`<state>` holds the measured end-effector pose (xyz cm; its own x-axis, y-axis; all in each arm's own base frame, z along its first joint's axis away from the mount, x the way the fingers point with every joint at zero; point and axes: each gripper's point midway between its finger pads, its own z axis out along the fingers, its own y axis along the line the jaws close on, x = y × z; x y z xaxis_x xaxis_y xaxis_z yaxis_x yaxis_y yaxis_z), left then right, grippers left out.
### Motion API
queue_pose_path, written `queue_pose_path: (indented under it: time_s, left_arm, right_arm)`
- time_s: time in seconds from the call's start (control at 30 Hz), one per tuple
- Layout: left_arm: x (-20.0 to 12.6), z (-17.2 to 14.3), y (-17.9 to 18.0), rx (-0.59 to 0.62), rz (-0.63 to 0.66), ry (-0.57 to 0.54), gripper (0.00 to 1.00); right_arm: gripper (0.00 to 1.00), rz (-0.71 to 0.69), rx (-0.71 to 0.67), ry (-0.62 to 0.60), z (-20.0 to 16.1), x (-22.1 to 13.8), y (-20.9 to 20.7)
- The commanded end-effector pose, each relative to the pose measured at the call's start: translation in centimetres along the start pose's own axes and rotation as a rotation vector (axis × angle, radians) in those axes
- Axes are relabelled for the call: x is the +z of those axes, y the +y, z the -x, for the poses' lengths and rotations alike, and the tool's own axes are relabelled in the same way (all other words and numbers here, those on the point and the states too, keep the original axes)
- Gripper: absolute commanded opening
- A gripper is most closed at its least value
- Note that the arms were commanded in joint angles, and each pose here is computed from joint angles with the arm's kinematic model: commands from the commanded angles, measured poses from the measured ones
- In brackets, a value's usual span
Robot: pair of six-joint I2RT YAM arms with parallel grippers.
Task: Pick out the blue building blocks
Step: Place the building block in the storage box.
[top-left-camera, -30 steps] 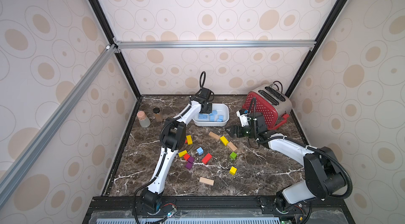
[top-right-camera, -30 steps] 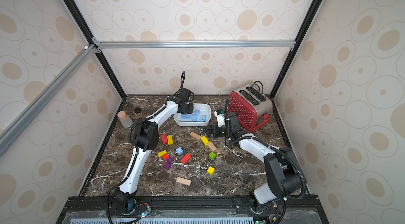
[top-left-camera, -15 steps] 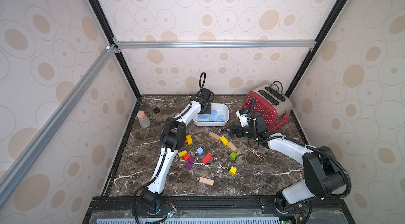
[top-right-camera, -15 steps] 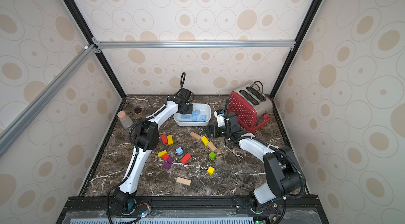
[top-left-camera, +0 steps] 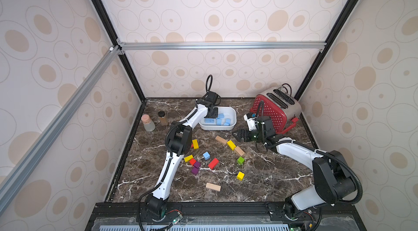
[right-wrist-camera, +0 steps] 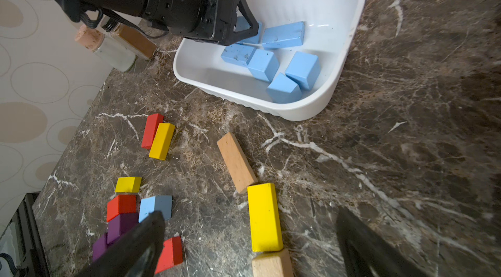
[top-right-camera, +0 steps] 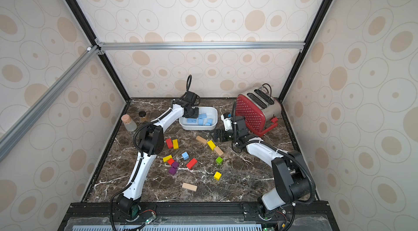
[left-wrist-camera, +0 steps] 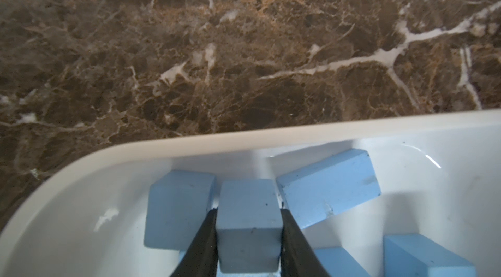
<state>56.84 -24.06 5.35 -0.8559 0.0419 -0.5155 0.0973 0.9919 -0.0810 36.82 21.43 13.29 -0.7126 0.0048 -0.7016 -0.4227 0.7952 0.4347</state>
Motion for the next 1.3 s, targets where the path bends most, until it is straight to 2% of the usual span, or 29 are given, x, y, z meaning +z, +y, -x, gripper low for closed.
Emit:
queue_pose_path:
  time_s: [0.0, 0.2, 0.43, 0.8, 1.03, 1.27]
  left_arm:
    - [-0.1, -0.1, 0.4, -0.012, 0.01, 0.016, 0.43]
    - [-0.7, 0.2, 0.2, -0.015, 0.0, 0.012, 0.47]
    - [-3.2, 1.5, 0.2, -0.02, -0.001, -0.023, 0.53]
    - [-8.6, 2.5, -1.2, 0.026, -0.044, -0.073, 0.78]
    - [-12.9, 2.5, -1.4, 0.065, -0.064, -0.095, 0.88]
    - [-17.9, 1.0, -1.4, 0.147, -0.059, -0.114, 0.99]
  right_arm:
    - [1.0, 0.01, 0.001, -0.016, 0.5, -0.2, 0.0]
    - [1.0, 0.02, -0.005, -0.014, 0.4, -0.3, 0.3]
    - [1.0, 0.04, -0.026, -0.005, 0.6, -0.7, 0.8]
    - [1.0, 0.098, -0.058, -0.016, 1.0, -2.4, 2.6]
    - [1.0, 0.107, -0.083, -0.035, 1.3, -4.1, 3.5]
    - [1.0, 0.138, -0.111, -0.048, 1.0, -5.9, 4.9]
